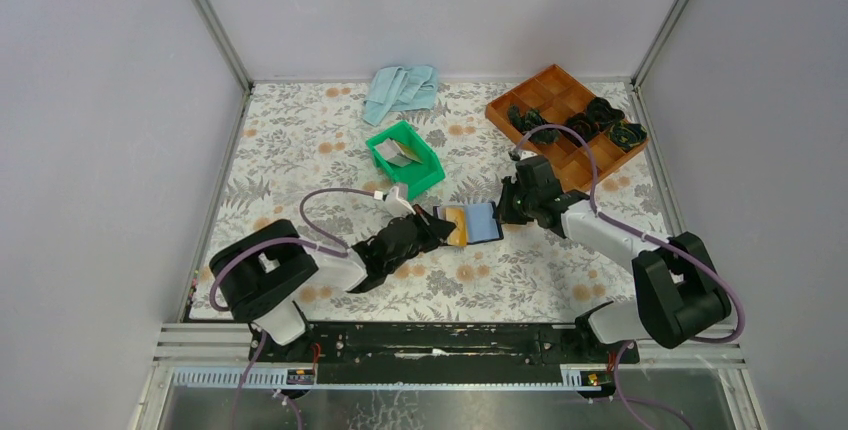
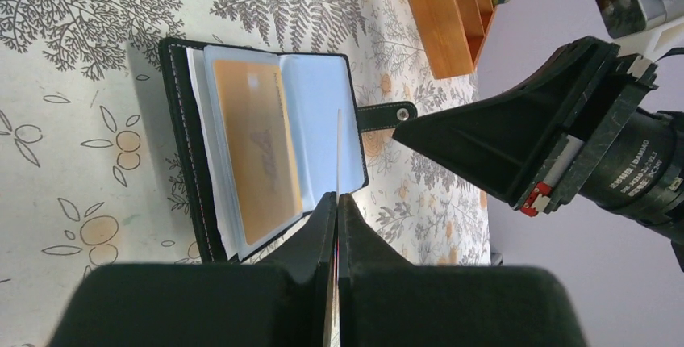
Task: Put the credit cards into the card holder
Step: Insert the credit card into the card holder.
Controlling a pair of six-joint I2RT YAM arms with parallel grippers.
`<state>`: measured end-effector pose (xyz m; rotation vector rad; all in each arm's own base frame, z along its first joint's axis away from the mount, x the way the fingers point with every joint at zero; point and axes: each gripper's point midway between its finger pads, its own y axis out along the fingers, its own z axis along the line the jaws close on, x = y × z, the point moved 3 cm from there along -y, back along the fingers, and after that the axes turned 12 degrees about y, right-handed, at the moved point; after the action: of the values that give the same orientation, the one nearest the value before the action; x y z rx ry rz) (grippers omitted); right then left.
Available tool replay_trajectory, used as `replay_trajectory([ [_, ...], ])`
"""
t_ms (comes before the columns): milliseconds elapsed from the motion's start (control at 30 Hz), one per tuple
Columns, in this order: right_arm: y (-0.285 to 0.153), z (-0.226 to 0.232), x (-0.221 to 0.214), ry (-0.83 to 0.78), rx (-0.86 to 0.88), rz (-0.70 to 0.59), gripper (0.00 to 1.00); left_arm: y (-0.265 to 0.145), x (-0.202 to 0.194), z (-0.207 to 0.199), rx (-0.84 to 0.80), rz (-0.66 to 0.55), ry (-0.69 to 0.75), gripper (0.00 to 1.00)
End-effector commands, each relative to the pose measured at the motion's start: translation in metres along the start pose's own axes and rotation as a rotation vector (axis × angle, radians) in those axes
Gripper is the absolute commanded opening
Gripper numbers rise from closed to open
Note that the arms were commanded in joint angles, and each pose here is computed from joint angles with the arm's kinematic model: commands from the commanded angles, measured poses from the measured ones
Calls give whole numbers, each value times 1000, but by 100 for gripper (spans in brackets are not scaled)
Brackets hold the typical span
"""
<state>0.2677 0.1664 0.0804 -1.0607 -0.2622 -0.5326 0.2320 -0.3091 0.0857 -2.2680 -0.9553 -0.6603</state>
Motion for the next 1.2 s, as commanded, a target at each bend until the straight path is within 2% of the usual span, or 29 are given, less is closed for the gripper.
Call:
replay_trajectory([
  [0,7,-4,11,12,-26,-55,0,13,17,-15,-4,-116,-54,0],
  [267,18,-11,11,27,-49,-37,0,26,11,-11,37,-133,-92,0],
  [1167,34,-21,12,46,-68,-14,0,38,-3,13,154,-127,-47,0],
])
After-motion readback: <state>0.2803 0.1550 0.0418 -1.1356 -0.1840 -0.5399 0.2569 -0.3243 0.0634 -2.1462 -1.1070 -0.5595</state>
